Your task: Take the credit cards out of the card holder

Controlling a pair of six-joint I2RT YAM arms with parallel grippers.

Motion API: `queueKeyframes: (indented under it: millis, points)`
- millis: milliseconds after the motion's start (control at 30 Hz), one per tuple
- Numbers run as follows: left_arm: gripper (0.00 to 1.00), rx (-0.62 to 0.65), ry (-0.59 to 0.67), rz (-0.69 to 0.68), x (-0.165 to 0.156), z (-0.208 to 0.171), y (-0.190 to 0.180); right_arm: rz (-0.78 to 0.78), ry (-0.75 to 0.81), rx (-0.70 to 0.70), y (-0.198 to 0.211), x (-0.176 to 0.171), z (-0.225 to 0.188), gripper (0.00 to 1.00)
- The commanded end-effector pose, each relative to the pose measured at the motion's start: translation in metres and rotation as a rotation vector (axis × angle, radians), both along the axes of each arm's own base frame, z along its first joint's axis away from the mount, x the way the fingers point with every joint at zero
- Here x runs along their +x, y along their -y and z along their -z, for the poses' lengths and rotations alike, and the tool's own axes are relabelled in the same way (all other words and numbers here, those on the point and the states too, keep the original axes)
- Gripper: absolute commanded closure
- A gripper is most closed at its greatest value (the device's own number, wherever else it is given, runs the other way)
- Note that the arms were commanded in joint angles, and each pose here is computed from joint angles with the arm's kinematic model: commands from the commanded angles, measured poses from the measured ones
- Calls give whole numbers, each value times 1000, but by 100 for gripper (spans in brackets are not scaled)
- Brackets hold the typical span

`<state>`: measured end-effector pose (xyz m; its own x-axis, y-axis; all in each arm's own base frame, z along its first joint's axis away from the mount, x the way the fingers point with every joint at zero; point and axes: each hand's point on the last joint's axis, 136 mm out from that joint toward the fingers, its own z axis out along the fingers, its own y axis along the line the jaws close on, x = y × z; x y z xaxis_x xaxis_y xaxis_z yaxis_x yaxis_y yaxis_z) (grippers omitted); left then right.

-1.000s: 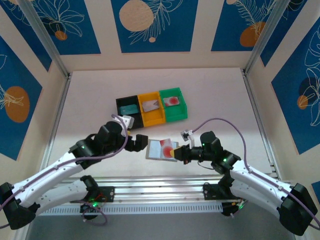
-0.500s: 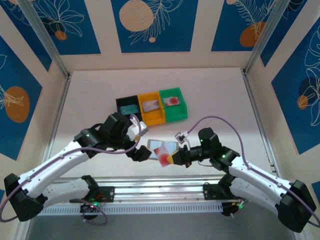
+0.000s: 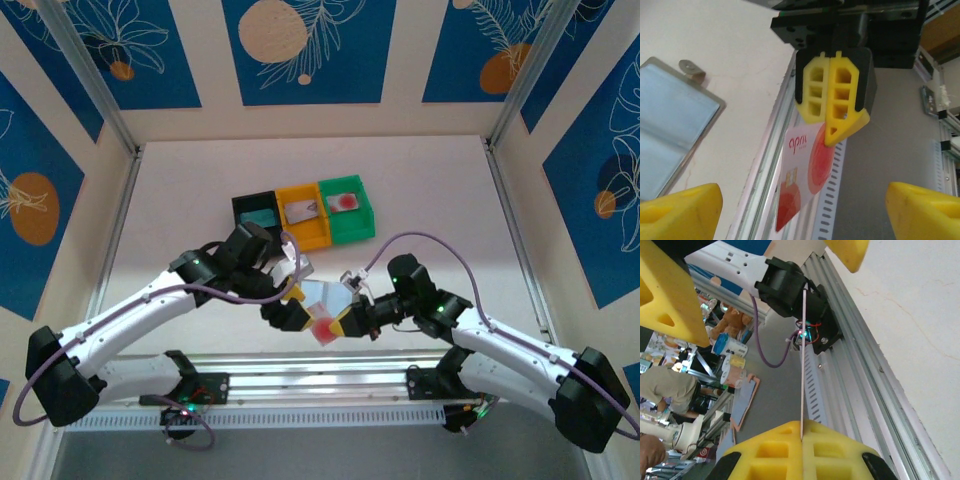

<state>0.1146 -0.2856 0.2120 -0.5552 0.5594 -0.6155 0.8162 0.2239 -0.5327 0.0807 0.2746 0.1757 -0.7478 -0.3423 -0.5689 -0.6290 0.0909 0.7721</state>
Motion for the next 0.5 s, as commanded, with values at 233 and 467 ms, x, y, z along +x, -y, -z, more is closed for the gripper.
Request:
queueKeyframes:
  millis: [233, 467]
  points:
    - [35, -74, -121, 90, -14, 2, 12, -97, 39, 35, -10, -14, -13, 100]
    - [64, -74, -172, 112, -16, 8, 15, -102, 41, 31, -12, -15, -12, 100]
